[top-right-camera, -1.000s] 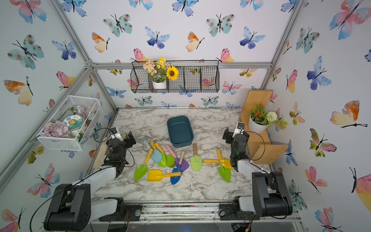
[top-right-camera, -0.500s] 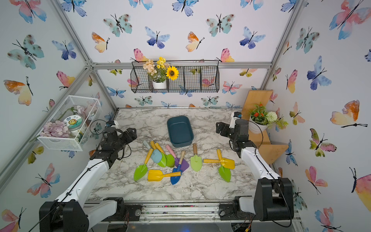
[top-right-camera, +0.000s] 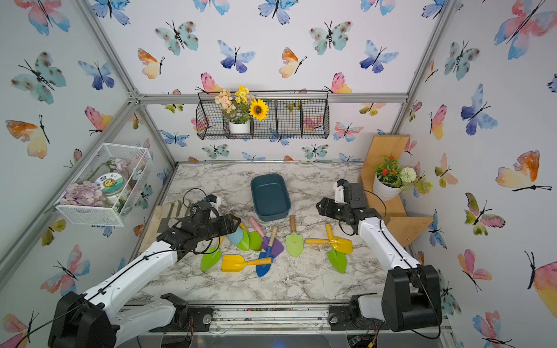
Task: Put the shovel into the storage box
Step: Pick up the shovel from the center of the board.
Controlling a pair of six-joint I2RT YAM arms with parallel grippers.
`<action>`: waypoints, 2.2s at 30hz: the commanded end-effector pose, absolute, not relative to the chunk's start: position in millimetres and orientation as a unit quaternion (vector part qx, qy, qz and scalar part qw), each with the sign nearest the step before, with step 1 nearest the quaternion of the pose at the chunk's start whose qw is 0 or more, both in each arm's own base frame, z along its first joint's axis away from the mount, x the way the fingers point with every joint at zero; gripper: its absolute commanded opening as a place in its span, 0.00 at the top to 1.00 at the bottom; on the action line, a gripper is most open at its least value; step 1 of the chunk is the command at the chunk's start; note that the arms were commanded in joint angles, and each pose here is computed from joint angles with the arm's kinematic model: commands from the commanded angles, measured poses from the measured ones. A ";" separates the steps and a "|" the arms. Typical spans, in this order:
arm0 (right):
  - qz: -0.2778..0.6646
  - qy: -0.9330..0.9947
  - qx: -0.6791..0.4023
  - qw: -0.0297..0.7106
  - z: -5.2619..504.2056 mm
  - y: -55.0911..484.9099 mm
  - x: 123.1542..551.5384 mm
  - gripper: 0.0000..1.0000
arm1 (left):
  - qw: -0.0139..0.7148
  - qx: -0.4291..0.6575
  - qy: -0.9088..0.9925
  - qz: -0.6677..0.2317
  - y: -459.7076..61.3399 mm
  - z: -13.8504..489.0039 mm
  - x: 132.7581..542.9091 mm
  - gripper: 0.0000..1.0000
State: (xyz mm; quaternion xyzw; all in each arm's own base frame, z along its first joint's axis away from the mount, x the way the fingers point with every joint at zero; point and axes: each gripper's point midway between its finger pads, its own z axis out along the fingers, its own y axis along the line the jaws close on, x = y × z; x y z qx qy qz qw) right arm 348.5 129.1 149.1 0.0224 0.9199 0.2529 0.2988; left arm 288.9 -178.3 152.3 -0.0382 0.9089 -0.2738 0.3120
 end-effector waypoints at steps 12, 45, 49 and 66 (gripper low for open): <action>0.225 0.953 -0.026 0.203 86.7 210.2 316.1 0.39 | 0.309 -0.050 0.919 -0.239 -193.7 147.9 326.1 0.33; 0.096 0.978 -0.053 0.179 18.2 242.8 333.6 0.72 | 0.285 -0.040 0.936 -0.203 -214.2 117.7 392.4 0.36; 0.100 0.976 -0.051 0.188 26.0 241.7 333.3 0.79 | 0.283 -0.035 0.938 -0.197 -217.1 113.7 402.2 0.37; 0.125 0.951 -0.034 0.282 120.9 225.3 331.1 0.80 | 0.244 -0.003 0.957 -0.154 -229.4 70.3 437.0 0.59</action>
